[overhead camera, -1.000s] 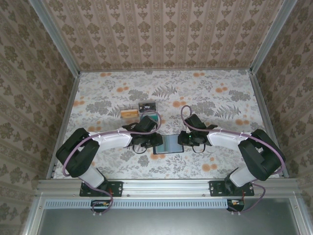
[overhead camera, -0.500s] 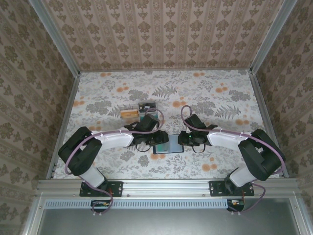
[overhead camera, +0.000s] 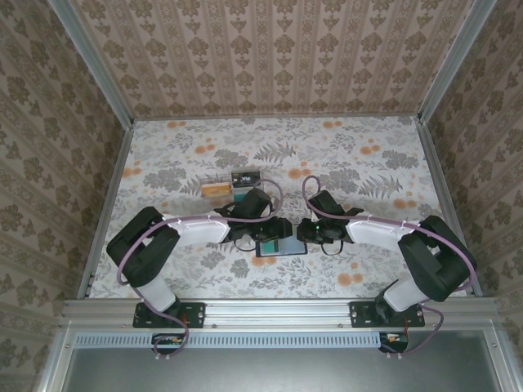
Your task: Take the credit cards out of the card holder
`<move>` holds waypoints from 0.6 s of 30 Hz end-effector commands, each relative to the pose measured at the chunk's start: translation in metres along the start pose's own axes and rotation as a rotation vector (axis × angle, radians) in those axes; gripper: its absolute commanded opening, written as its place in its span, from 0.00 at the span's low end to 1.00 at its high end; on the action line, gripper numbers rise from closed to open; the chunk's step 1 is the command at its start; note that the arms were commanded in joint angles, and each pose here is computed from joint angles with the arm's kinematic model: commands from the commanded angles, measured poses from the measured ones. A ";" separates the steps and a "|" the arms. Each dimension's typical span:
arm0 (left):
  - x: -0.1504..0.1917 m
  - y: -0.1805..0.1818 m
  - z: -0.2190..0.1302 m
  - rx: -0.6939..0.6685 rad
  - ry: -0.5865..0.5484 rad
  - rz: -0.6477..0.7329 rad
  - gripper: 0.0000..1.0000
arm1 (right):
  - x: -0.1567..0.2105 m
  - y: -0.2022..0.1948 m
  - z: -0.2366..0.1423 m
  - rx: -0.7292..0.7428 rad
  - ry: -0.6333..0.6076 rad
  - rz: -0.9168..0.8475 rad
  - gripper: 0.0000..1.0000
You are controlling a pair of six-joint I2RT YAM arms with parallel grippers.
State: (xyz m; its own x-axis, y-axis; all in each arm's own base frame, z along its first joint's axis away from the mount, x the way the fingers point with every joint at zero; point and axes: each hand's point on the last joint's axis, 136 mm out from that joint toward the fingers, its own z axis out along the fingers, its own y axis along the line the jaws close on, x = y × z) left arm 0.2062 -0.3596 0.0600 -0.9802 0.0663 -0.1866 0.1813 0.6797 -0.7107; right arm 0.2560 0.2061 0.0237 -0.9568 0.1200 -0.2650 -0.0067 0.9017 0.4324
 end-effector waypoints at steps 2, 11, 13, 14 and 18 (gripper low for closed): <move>-0.006 -0.027 0.002 0.069 0.007 0.067 0.46 | 0.005 -0.020 -0.012 0.071 -0.017 0.038 0.25; -0.004 -0.037 0.010 0.091 0.041 0.091 0.46 | -0.021 -0.022 -0.051 0.024 -0.148 0.065 0.28; -0.004 -0.039 0.012 0.092 0.047 0.097 0.46 | -0.023 -0.021 -0.057 0.016 -0.161 0.065 0.28; -0.004 -0.039 0.012 0.091 0.048 0.097 0.46 | -0.024 -0.021 -0.058 0.011 -0.165 0.064 0.28; -0.007 -0.032 0.002 0.052 0.009 0.095 0.46 | -0.024 -0.011 -0.061 -0.036 -0.162 0.053 0.29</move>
State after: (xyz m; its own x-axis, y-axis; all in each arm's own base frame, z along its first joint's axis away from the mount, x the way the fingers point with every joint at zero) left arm 0.2046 -0.3844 0.0706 -0.9700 0.1314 -0.2044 0.2408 0.6328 -0.7359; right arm 0.2678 0.1681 0.0772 -0.8865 0.2437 -0.3933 0.0325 0.8808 0.4724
